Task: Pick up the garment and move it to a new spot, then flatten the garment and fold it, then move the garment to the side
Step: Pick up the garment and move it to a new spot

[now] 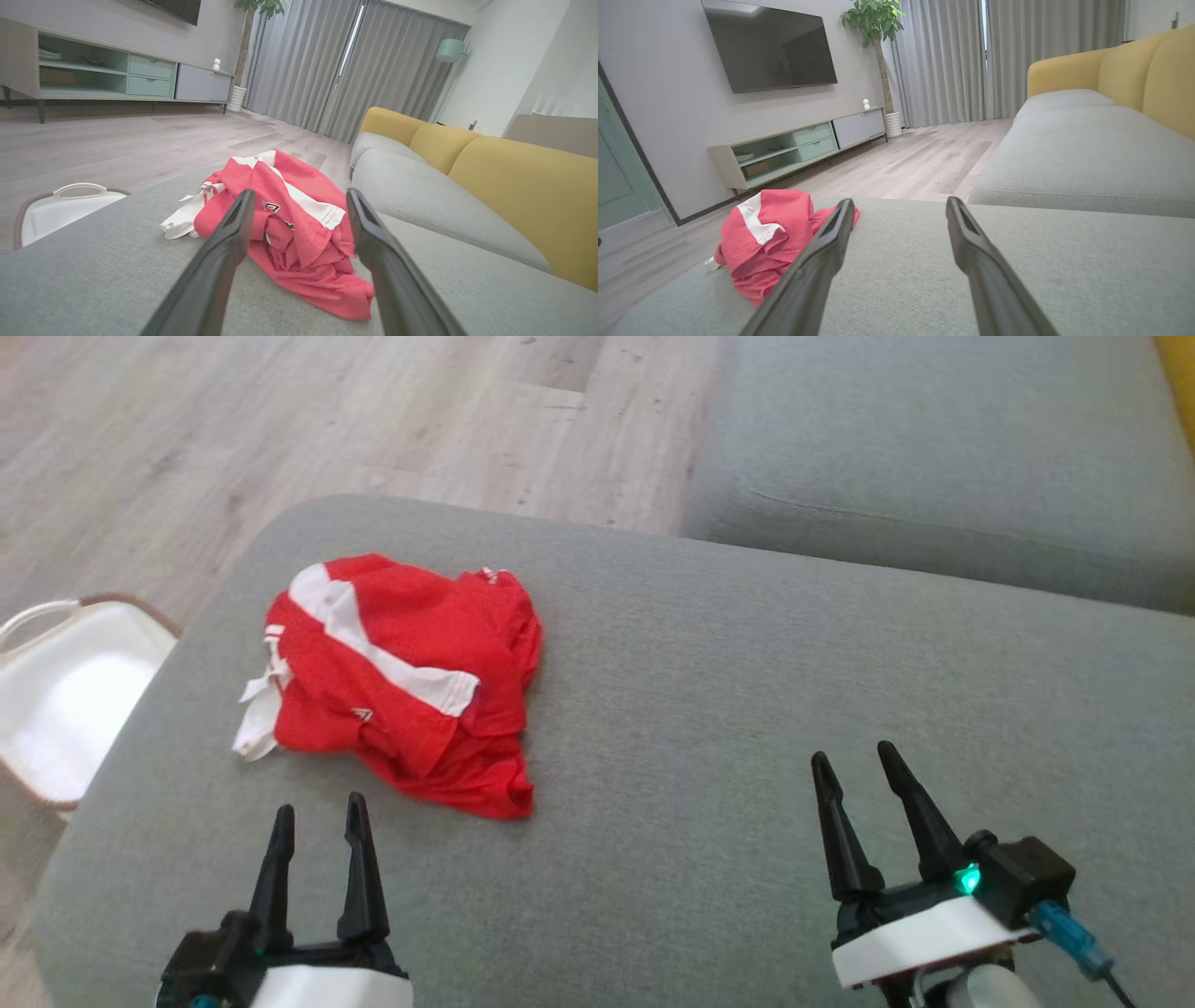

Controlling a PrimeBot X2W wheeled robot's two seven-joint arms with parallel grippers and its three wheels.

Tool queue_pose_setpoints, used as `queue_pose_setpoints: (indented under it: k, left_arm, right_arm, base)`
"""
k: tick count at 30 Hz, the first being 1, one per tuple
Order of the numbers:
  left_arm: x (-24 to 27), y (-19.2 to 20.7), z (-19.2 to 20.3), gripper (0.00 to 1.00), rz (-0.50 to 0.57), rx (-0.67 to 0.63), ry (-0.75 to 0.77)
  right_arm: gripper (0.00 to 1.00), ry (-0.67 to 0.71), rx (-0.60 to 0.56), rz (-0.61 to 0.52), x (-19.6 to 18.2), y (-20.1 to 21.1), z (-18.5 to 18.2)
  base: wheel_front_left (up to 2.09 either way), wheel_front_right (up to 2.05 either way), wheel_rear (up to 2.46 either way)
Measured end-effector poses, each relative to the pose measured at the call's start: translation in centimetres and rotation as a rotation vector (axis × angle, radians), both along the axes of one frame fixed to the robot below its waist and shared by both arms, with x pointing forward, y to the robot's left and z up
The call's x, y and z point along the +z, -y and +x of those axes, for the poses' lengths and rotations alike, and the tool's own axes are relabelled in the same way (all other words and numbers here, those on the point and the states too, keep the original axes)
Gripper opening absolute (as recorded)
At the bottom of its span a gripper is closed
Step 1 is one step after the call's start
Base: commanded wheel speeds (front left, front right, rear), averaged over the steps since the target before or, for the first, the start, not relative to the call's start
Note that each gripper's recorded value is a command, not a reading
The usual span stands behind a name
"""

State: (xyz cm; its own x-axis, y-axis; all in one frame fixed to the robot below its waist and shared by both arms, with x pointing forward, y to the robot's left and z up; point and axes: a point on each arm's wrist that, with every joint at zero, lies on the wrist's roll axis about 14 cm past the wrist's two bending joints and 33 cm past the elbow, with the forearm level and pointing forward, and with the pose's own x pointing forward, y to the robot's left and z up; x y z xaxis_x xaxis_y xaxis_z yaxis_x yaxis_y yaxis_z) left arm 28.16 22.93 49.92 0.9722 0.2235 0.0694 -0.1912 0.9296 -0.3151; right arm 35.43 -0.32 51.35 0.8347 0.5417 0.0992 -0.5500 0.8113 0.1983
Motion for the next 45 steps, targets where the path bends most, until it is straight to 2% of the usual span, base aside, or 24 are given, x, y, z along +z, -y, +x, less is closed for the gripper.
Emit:
queue_pose_setpoints:
  k: [14, 19, 21, 25, 29, 33, 40, 45]
  left_arm:
    - [-0.3, -1.7, -0.6, 1.00, 0.029, 0.044, -0.017]
    - [2.3, -3.5, 3.1, 1.00, 0.144, 0.016, 0.023]
    - [4.5, -4.6, 5.7, 1.00, 0.213, -0.003, 0.053]
    - [7.8, -6.4, 11.6, 1.00, 0.328, -0.052, 0.016]
    - [7.8, -8.1, 16.9, 1.00, 0.392, -0.088, -0.130]
    - [3.3, -8.8, 20.0, 1.00, 0.389, -0.138, -0.371]
    - [-6.6, -7.7, 20.9, 1.00, 0.309, -0.241, -0.762]
    - [-10.6, -6.5, 20.1, 1.00, 0.240, -0.288, -0.904]
  right_arm:
    - [1.00, -0.017, 0.029, 0.001, -0.5, -0.9, -0.1]
    - [1.00, -0.036, -0.010, -0.007, -1.4, 0.3, 0.8]
    - [1.00, -0.047, -0.035, -0.014, -2.0, 1.1, 1.4]
    - [1.00, -0.043, -0.098, -0.017, -2.3, 2.9, 3.7]
    - [1.00, -0.028, -0.147, -0.019, -2.3, 4.2, 6.0]
    - [1.00, -0.043, -0.195, -0.024, -3.3, 5.8, 7.4]
    - [1.00, -0.090, -0.262, -0.039, -5.3, 8.2, 8.0]
    - [1.00, -0.100, -0.292, -0.047, -5.8, 9.3, 8.3]
  base:
    - [0.00, 0.00, 0.00]
    - [0.00, 0.00, 0.00]
    - [0.00, 0.00, 0.00]
    - [0.00, 0.00, 0.00]
    - [0.00, 0.00, 0.00]
    - [0.00, 0.00, 0.00]
    - [0.00, 0.00, 0.00]
    - [0.00, 0.00, 0.00]
